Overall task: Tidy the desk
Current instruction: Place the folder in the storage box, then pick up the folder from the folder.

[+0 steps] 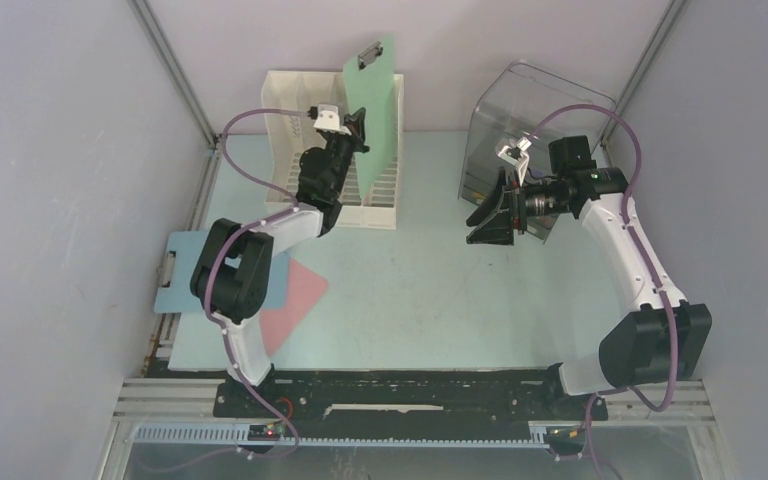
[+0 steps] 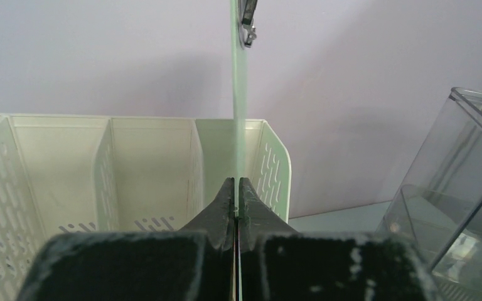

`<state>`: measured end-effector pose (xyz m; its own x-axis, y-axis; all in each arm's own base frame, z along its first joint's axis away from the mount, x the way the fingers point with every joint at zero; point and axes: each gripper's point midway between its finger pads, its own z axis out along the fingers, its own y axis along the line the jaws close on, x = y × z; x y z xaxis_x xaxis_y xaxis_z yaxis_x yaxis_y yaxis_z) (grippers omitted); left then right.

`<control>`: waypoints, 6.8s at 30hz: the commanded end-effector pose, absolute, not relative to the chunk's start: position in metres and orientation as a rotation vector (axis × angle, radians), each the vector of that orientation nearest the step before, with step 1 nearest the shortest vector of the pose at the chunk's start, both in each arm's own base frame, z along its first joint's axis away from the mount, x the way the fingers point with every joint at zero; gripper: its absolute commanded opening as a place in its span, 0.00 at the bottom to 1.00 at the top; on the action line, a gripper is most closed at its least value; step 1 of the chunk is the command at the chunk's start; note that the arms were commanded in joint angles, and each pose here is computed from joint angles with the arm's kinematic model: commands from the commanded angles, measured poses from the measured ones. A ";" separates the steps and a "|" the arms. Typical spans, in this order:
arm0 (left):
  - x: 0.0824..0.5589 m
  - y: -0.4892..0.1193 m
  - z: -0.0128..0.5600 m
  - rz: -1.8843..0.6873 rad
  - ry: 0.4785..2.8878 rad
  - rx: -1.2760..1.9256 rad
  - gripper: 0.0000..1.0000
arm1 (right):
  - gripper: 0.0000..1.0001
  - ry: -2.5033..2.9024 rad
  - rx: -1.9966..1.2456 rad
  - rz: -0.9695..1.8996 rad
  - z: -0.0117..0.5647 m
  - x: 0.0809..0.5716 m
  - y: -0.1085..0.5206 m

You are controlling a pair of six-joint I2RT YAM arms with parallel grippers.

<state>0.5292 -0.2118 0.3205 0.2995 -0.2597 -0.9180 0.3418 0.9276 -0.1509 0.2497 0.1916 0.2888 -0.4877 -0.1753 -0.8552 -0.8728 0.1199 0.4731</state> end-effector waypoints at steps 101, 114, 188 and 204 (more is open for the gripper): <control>0.519 -0.224 0.362 -0.375 1.075 0.087 0.00 | 0.75 1.706 -1.041 1.388 0.300 0.243 0.187; 0.520 -0.219 0.318 -0.362 1.168 0.055 0.48 | 0.75 1.704 -1.047 1.389 0.300 0.243 0.187; 0.360 -0.025 0.074 0.762 2.383 -0.017 0.71 | 0.75 1.737 -1.037 1.386 0.291 0.249 0.184; 0.358 -0.015 0.063 0.833 2.345 0.076 0.71 | 0.74 1.731 -1.025 1.394 0.294 0.249 0.182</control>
<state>0.3547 -0.0176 0.0548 -0.8240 0.2407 -0.5130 -0.1243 0.8064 0.5781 0.2472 0.1833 0.2828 -0.4879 -0.1810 -0.8539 -0.8725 0.1302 0.4709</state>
